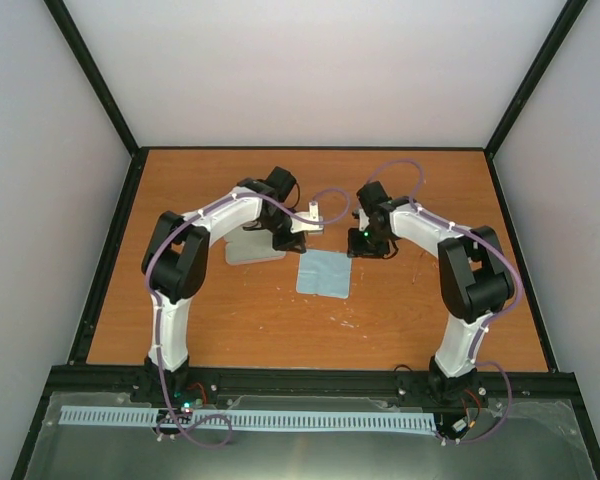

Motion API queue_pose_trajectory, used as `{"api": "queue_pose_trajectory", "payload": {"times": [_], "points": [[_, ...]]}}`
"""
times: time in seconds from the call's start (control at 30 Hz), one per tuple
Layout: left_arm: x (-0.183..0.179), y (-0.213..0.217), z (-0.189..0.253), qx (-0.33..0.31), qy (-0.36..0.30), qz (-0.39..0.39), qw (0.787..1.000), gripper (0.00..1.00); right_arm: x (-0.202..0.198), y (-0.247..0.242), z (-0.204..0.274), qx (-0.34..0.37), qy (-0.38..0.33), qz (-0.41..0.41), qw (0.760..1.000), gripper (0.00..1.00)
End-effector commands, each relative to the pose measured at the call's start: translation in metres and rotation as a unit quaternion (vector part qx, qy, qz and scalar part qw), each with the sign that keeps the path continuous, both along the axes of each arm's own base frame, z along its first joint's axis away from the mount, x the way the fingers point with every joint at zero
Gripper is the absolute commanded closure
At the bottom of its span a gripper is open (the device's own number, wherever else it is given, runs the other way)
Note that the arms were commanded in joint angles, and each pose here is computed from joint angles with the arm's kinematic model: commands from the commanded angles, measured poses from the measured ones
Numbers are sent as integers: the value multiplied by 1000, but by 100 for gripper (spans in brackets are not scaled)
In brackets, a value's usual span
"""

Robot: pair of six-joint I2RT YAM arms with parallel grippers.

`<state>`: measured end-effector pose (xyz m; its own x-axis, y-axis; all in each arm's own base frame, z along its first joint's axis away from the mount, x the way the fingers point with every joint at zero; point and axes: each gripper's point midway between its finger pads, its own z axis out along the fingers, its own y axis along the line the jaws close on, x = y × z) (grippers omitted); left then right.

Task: Organize the sunglasses
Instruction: Fold the glasses cleaning cloth at the center of the board.

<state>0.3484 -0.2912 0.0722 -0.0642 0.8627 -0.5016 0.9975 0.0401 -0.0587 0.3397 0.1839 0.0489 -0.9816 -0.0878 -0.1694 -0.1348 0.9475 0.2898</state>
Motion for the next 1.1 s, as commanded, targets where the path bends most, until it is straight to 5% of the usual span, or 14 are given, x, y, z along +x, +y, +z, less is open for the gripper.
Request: {"api": "queue_pose_trajectory", "payload": {"times": [0.0,1.07], "points": [[8,-1,-10,14,-11,20,1000,69,5,1,-3,-19,-4,3,1000,61],[25,-7,-43,26,2,39,999,73,15,14,-30,-30,13,14,999,71]]}}
